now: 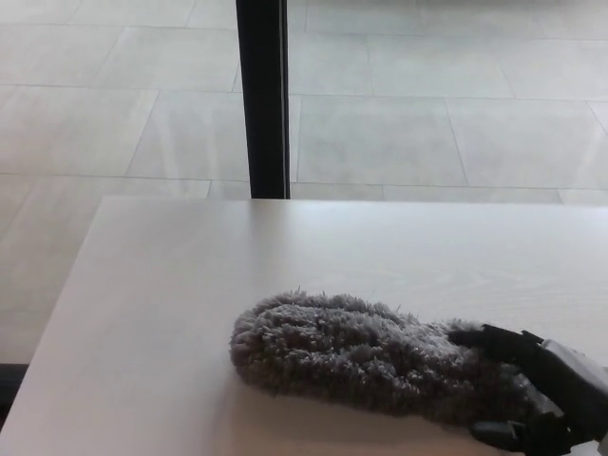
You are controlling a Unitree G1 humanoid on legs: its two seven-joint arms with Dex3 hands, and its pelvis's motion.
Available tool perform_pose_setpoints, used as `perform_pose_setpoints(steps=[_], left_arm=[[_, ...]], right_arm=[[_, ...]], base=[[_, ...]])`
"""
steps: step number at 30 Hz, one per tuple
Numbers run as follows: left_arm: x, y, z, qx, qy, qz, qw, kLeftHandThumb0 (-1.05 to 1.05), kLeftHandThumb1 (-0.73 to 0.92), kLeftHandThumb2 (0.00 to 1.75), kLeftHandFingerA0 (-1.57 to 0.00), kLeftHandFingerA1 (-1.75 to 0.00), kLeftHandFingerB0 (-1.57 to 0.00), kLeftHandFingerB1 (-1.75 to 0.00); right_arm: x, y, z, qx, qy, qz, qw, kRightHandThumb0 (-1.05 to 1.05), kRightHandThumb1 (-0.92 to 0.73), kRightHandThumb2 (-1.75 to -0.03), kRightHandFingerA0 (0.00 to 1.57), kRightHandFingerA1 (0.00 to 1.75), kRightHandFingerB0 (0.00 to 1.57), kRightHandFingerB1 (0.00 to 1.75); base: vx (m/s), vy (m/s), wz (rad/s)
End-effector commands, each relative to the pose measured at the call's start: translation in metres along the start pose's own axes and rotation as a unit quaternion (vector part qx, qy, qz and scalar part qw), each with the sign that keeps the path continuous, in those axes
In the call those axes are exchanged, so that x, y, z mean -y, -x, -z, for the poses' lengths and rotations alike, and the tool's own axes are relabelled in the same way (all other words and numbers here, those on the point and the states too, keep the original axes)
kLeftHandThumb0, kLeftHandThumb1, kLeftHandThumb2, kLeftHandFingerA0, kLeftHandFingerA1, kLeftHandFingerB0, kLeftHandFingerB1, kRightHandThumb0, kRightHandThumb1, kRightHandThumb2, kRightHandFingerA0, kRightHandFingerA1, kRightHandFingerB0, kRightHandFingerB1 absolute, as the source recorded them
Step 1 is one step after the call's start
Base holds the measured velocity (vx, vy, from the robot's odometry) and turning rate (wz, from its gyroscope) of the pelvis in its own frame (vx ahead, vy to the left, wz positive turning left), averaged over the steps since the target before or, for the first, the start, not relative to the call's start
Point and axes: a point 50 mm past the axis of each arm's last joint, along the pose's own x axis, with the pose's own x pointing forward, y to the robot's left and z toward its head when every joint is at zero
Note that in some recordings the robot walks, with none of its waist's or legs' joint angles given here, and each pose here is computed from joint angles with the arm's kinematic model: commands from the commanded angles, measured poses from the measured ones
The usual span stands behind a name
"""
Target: The robot uses its right hand to pick up the duster kept in the middle of the desk and use it to wipe the desk by swiping its surface twice
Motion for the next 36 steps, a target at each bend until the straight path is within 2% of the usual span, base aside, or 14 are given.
perform_pose_setpoints(steps=[1,3,4,7,8,10,12,19,20,24,26,28,29,36], left_arm=[[-0.005,0.0,-0.005,0.009,-0.001,0.003,1.0,-0.52,0.74,0.62,-0.66,-0.61,-0.55,-0.47],[-0.004,0.0,-0.007,0.008,0.005,0.003,1.0,-0.51,0.73,0.62,-0.65,-0.6,-0.54,-0.48],[-0.004,0.0,-0.006,0.01,0.004,0.002,1.0,-0.51,0.73,0.62,-0.68,-0.62,-0.56,-0.49],[-0.004,0.0,-0.008,0.012,0.01,-0.002,1.0,-0.5,0.72,0.62,-0.68,-0.67,-0.58,-0.5],[-0.003,0.0,-0.008,0.014,-0.003,-0.003,1.0,-0.52,0.72,0.61,-0.68,-0.65,-0.59,-0.5],[-0.003,-0.001,-0.009,0.013,-0.005,-0.011,1.0,-0.52,0.71,0.61,-0.69,-0.68,-0.63,-0.51],[-0.003,-0.001,-0.009,0.021,0.009,-0.019,1.0,-0.44,0.71,0.61,-0.72,-0.63,-0.56,-0.52],[-0.002,-0.001,-0.011,0.031,0.046,-0.037,0.998,-0.46,0.71,0.61,-0.71,-0.67,-0.58,-0.55],[-0.002,-0.001,-0.011,0.03,0.033,-0.035,0.998,-0.45,0.73,0.62,-0.7,-0.59,-0.56,-0.51],[-0.001,-0.001,-0.015,0.033,0.02,-0.031,0.999,-0.47,0.71,0.61,-0.76,-0.68,-0.6,-0.51],[-0.001,-0.002,-0.019,0.036,0.014,-0.028,0.999,-0.47,0.71,0.61,-0.75,-0.66,-0.61,-0.5],[-0.001,-0.002,-0.023,0.037,0.002,-0.022,0.999,-0.47,0.7,0.61,-0.76,-0.74,-0.66,-0.55],[-0.002,-0.002,-0.026,0.041,-0.003,-0.016,0.999,-0.46,0.7,0.61,-0.7,-0.68,-0.64,-0.52],[-0.004,-0.002,-0.032,0.051,-0.009,-0.004,0.999,-0.47,0.7,0.61,-0.7,-0.68,-0.61,-0.51]], right_arm=[[-0.036,0.014,0.007,0.022,0.085,-0.033,0.996,-0.35,-0.67,-0.59,0.46,0.63,0.44,0.38],[-0.043,0.011,0.001,0.037,0.105,-0.015,0.994,-0.35,-0.68,-0.6,0.6,0.84,0.47,0.4],[-0.05,0.01,-0.005,0.059,0.12,0.006,0.991,-0.35,-0.68,-0.6,0.76,0.96,0.52,0.41],[-0.055,0.01,-0.009,0.076,0.117,0.022,0.99,-0.34,-0.68,-0.6,0.81,0.98,0.54,0.42],[-0.063,0.007,-0.014,0.078,0.119,0.033,0.989,-0.33,-0.71,-0.63,0.81,1.32,0.6,0.43],[-0.071,0.006,-0.021,0.098,0.12,0.051,0.987,-0.27,-0.72,-0.64,0.77,1.6,0.7,0.49],[-0.076,0.006,-0.026,0.112,0.13,0.066,0.983,-0.26,-0.7,-0.63,0.8,1.63,0.78,0.58],[-0.094,0.009,-0.033,0.128,0.183,0.1,0.97,-0.34,-0.65,-0.63,0.76,1.61,0.9,0.68],[-0.099,0.011,-0.034,0.142,0.203,0.131,0.96,-0.24,-0.62,-0.64,0.78,1.61,0.9,0.82],[-0.102,0.013,-0.033,0.15,0.226,0.142,0.952,-0.28,-0.68,-0.61,0.76,1.68,0.85,0.91],[-0.102,0.013,-0.032,0.158,0.233,0.15,0.948,-0.25,-0.65,-0.61,0.77,1.66,0.88,0.87],[-0.103,0.014,-0.032,0.163,0.24,0.151,0.945,-0.35,-0.65,-0.59,0.76,1.69,0.9,0.82],[-0.104,0.014,-0.032,0.173,0.247,0.154,0.941,-0.34,-0.65,-0.59,0.77,1.68,0.9,0.8],[-0.107,0.008,-0.039,0.2,0.252,0.16,0.933,-0.35,-0.67,-0.62,0.76,1.66,0.87,0.85]], base=[[0.0,0.0,0.0],[0.0,0.0,0.0],[0.0,0.0,0.0],[0.0,0.0,0.0],[0.0,0.0,0.0],[0.0,0.0,0.0],[0.0,0.0,0.0],[0.0,0.0,0.0],[0.0,0.0,0.0],[0.0,0.0,0.0],[0.0,0.0,0.0],[0.0,0.0,0.0],[0.0,0.0,0.0],[0.0,0.0,0.0]])
